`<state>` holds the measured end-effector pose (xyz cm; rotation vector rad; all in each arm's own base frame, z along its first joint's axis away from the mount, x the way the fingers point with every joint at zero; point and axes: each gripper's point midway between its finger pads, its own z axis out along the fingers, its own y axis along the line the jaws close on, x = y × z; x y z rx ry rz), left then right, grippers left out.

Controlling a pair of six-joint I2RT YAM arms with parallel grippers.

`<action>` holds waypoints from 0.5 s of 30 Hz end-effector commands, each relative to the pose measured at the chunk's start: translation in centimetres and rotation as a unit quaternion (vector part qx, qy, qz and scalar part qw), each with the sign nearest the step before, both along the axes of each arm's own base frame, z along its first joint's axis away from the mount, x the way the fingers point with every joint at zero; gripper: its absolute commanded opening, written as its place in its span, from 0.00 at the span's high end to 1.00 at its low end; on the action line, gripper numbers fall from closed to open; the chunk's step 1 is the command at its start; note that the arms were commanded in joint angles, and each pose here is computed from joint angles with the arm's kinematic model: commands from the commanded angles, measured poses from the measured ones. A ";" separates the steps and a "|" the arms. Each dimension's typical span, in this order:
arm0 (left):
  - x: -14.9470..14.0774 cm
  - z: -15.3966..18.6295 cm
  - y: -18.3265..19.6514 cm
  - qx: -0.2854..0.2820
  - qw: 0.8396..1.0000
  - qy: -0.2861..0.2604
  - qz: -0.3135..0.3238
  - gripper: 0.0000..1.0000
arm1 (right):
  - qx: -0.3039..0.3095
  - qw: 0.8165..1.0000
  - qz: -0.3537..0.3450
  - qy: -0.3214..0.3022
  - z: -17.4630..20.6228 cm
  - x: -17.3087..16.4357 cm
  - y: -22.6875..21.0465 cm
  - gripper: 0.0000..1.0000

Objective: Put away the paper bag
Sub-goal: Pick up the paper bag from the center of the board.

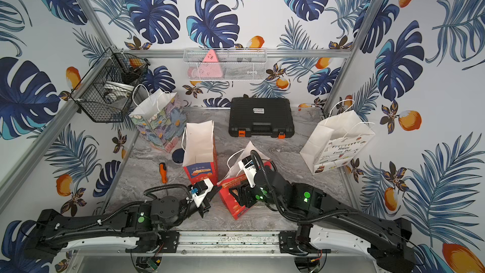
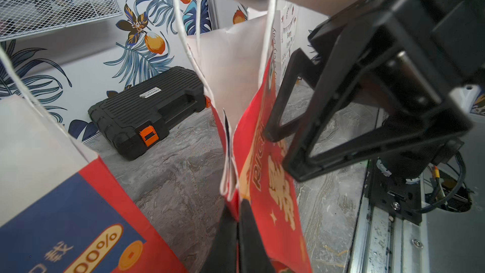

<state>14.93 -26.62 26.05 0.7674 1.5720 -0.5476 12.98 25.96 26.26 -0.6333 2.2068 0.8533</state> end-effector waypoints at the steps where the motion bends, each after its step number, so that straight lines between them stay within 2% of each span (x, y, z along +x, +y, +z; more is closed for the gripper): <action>1: -0.3 -0.1 0.7 0.016 1.000 0.000 -0.006 1.00 | -0.065 0.997 0.020 -0.019 -0.1 -1.1 -3.2 0.33; 6: -2.0 0.1 1.6 0.035 0.998 0.006 -0.052 1.00 | -0.088 0.994 0.050 -0.031 1.6 -2.6 -5.8 0.31; 9: -2.2 0.2 2.7 0.049 0.997 0.005 -0.051 1.00 | -0.039 0.992 0.117 -0.023 3.8 -4.8 -4.6 0.29; 12: -2.1 0.0 3.7 0.070 0.997 0.005 -0.042 1.00 | 0.012 0.979 0.203 0.013 5.0 -7.9 -2.9 0.28; 15: -2.0 -0.3 4.7 0.093 0.995 0.008 -0.035 1.00 | 0.011 0.975 0.222 0.029 5.2 -8.9 -3.2 0.27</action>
